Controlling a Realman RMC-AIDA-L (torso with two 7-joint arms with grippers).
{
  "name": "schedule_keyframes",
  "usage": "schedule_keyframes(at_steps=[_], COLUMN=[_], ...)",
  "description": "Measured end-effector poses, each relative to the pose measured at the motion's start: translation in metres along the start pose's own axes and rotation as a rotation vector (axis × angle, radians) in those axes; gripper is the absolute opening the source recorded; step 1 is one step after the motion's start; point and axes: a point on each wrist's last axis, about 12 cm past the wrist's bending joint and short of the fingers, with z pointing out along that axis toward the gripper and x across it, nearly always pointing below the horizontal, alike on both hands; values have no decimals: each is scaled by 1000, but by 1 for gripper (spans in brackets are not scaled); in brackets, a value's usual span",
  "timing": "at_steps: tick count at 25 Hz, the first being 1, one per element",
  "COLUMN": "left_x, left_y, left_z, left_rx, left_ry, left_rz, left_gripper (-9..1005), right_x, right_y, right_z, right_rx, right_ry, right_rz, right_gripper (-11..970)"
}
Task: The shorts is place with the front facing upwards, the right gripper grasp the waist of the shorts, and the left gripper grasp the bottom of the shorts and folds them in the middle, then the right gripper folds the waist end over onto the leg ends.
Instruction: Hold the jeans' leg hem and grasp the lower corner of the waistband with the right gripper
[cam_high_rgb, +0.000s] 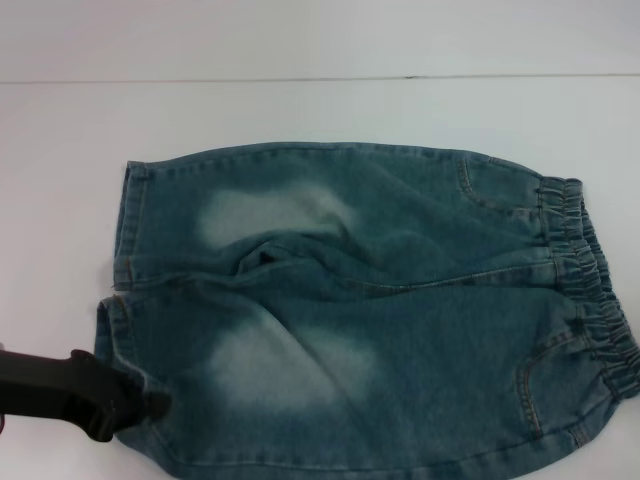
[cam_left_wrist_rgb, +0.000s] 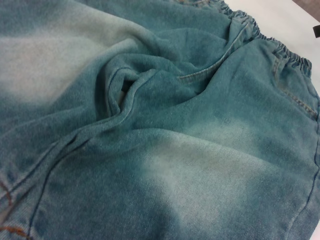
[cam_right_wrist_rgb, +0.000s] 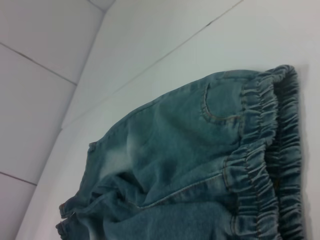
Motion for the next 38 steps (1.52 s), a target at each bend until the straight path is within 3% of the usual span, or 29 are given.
schedule_keyframes(at_steps=[9,23,38], left_x=[-5,-24,-29], left_y=[-2,-3,-2], left_z=[3,6,4], left_rx=[14,18,-2], left_ry=[-6,-11,-17], left_rz=[18,81,91], left_gripper=[3,4,3], right_x=[0,2,0], right_y=[-7,-6,-6], right_z=[3,9,21], right_rx=[63,56,83], right_ry=[12,18,80], right_rz=[14,45,33], right_gripper=[916,916,915])
